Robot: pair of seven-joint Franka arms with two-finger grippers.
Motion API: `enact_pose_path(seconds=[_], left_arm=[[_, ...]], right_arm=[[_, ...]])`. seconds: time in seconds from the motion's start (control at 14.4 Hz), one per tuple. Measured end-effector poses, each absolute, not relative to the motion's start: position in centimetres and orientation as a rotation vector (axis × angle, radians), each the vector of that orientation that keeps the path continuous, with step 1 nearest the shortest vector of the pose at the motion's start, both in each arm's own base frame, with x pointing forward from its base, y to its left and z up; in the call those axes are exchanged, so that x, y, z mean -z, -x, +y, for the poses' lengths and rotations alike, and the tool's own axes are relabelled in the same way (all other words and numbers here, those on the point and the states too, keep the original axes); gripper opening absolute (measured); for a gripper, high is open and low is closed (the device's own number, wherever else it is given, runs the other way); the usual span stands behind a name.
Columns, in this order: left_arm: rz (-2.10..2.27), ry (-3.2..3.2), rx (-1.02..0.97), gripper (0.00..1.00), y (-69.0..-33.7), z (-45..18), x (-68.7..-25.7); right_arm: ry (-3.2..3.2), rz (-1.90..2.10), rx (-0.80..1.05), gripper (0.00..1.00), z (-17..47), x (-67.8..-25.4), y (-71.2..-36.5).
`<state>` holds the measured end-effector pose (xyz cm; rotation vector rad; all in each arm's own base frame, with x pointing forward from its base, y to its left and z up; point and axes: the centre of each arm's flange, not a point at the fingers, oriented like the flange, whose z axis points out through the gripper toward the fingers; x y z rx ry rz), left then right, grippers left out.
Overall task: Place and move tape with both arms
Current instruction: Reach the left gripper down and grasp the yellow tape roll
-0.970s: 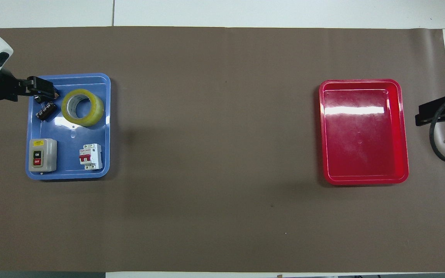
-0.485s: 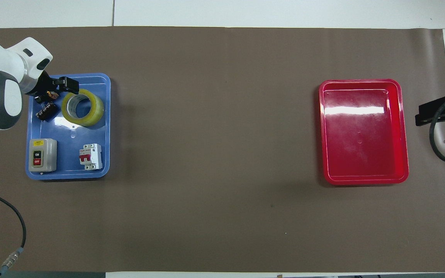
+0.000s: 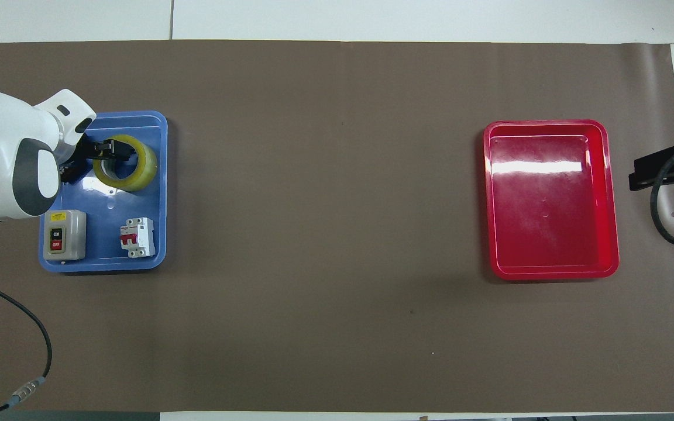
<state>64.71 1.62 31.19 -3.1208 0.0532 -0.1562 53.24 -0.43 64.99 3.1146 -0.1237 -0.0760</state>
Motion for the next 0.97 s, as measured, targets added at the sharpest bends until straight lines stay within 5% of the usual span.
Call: enact_pose_path(seconds=[0.21,0.48,0.62,0.97], left_arm=[[0.053,3.121,0.16,0.9,-64.7,1.6,-31.4],[0.042,3.12,0.166,0.38,-64.7,2.1,-31.7],[0.037,3.12,0.165,0.22,-64.6,2.3,-32.1],[0.04,3.126,0.128,0.22,-63.9,1.9,-36.2]], right_arm=[[-3.115,-0.124,0.076,1.0,-0.4,-65.0,-53.2],[-3.115,-0.124,0.076,1.0,-0.4,-65.0,-53.2],[-3.115,-0.124,0.076,1.0,-0.4,-65.0,-53.2],[-3.115,-0.124,0.076,1.0,-0.4,-65.0,-53.2]])
